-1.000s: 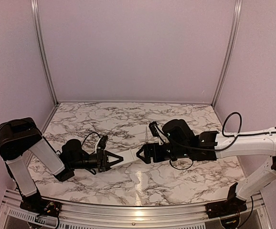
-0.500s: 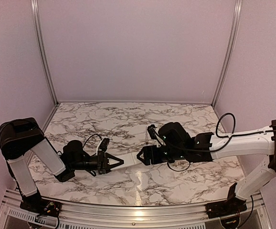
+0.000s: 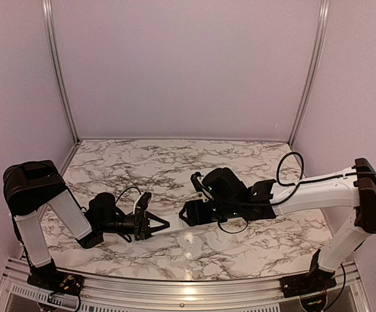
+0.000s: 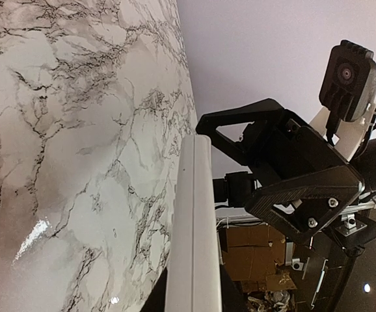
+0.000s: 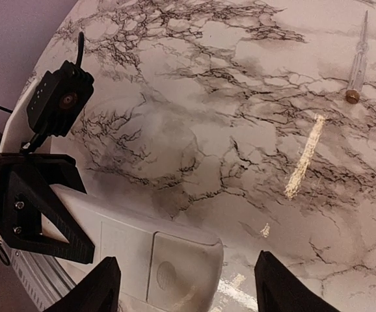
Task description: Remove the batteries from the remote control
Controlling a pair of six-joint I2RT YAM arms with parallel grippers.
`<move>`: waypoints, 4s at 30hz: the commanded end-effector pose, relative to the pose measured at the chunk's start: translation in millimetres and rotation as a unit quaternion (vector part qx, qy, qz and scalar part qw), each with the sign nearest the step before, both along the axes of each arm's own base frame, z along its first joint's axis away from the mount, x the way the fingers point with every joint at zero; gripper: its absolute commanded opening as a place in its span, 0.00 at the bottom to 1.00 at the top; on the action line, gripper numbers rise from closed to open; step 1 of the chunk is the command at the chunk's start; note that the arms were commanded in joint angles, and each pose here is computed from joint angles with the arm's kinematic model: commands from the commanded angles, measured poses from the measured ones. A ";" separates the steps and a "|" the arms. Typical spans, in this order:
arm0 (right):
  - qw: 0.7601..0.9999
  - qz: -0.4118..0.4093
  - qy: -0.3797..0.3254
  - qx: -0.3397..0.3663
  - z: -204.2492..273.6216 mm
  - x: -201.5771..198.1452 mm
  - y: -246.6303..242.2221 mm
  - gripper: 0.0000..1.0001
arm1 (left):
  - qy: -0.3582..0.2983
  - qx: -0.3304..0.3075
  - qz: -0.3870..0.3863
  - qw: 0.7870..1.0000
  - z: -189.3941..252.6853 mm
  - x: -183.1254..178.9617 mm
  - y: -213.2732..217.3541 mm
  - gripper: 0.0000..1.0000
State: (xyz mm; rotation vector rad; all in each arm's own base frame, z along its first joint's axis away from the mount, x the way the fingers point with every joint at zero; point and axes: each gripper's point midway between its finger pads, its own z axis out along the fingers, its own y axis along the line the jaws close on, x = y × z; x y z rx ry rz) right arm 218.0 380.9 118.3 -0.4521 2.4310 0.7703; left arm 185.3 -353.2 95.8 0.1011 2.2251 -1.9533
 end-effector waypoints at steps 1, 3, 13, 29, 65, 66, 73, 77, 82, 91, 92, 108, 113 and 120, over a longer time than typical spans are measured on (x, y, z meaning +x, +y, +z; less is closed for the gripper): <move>1.000 0.009 -0.005 0.013 8.3 -0.1 12.2 0.68 | -0.074 -0.076 -0.013 0.994 43.2 -0.6 -6.3 0.00; 1.000 0.009 -0.003 0.015 7.8 -0.6 11.8 0.66 | -0.074 -0.076 -0.013 0.994 43.3 -0.5 -6.1 0.00; 1.000 0.014 0.008 0.017 -0.3 -5.2 12.4 0.59 | -0.076 -0.077 -0.013 0.994 44.9 -0.5 -6.0 0.00; 1.000 0.008 0.013 0.009 -10.7 -5.6 8.0 0.55 | -0.081 -0.089 -0.014 0.993 52.3 -3.3 -3.8 0.00; 0.999 0.031 0.030 0.028 -16.9 -16.9 11.2 0.46 | -0.090 -0.109 -0.024 0.990 65.1 -9.6 -1.0 0.00; 0.999 0.031 0.030 0.027 -17.1 -17.0 10.6 0.46 | -0.090 -0.110 -0.025 0.990 65.7 -9.8 -0.9 0.00; 0.999 0.029 0.028 0.028 -17.3 -17.8 7.1 0.40 | -0.091 -0.116 -0.029 0.989 69.7 -12.3 0.4 0.00; 0.999 0.029 0.029 0.030 -17.1 -19.1 5.6 0.35 | -0.093 -0.120 -0.031 0.988 72.4 -13.8 0.8 0.00; 0.998 0.034 0.029 0.038 -14.6 -21.2 6.2 0.31 | -0.094 -0.122 -0.032 0.988 73.7 -14.3 1.4 0.00; 0.996 0.049 0.028 0.066 -6.3 -25.5 12.5 0.29 | -0.100 -0.133 -0.036 0.985 79.2 -16.4 2.5 0.00; 0.996 0.047 0.027 0.066 -5.5 -25.1 11.4 0.27 | -0.100 -0.131 -0.036 0.986 78.6 -16.5 2.3 0.00; 0.996 0.045 0.024 0.074 -2.5 -26.5 8.1 0.16 | -0.097 -0.124 -0.031 0.987 74.2 -14.1 1.0 0.00; 0.996 0.047 0.028 0.074 -5.0 -26.8 10.2 0.20 | -0.099 -0.125 -0.031 0.987 74.8 -13.6 1.3 0.00; 0.995 0.051 0.029 0.075 -6.2 -27.6 11.6 0.20 | -0.098 -0.125 -0.031 0.987 75.0 -13.7 1.4 0.00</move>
